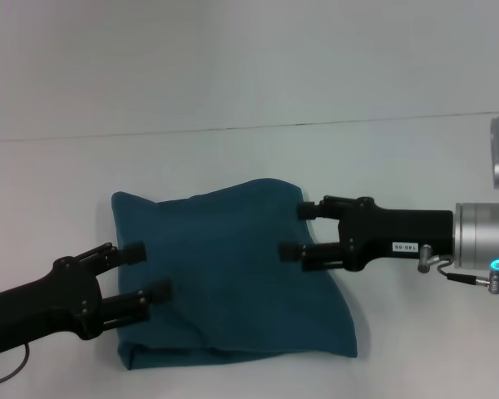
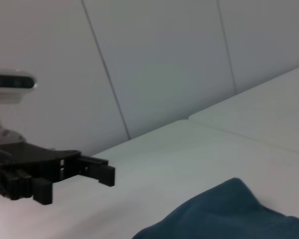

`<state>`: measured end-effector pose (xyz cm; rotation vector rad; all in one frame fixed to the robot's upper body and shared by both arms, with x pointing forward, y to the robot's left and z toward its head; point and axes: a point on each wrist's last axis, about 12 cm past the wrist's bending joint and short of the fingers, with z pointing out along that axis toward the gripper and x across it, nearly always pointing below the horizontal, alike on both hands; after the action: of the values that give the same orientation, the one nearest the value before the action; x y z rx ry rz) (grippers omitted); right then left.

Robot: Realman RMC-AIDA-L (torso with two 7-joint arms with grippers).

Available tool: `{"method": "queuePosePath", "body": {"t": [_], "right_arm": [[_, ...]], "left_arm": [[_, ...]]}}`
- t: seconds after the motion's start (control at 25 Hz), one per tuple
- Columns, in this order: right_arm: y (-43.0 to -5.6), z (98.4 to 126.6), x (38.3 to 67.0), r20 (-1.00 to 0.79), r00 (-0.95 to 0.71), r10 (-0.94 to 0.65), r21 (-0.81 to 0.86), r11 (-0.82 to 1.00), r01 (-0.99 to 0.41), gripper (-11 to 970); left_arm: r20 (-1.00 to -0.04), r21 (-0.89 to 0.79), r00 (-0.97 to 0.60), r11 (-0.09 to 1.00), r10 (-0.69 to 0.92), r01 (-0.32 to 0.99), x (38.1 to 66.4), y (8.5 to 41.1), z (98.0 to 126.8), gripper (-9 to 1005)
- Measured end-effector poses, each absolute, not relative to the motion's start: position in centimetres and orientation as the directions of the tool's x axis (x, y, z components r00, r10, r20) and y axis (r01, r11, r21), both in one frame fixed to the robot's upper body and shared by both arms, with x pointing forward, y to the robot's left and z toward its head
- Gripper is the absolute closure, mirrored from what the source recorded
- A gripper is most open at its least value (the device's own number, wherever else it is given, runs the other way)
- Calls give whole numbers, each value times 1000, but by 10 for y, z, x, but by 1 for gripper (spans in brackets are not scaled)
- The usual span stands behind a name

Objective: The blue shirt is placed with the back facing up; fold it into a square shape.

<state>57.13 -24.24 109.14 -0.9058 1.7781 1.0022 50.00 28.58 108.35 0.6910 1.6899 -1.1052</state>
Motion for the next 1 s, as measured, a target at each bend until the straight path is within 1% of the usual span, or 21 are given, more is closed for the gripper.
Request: {"method": "queuePosePath", "body": {"t": [0.28, 1.0], "right_arm": [[-235, 1090, 571, -912, -346, -223, 250, 369, -895, 44], [-228, 1085, 563, -897, -375, -234, 288, 334, -898, 44]], "left_arm": [[-913, -379, -406, 423, -28, 823, 499, 282, 1077, 126], [-901, -405, -434, 398, -18, 823, 495, 281, 1076, 131]]}}
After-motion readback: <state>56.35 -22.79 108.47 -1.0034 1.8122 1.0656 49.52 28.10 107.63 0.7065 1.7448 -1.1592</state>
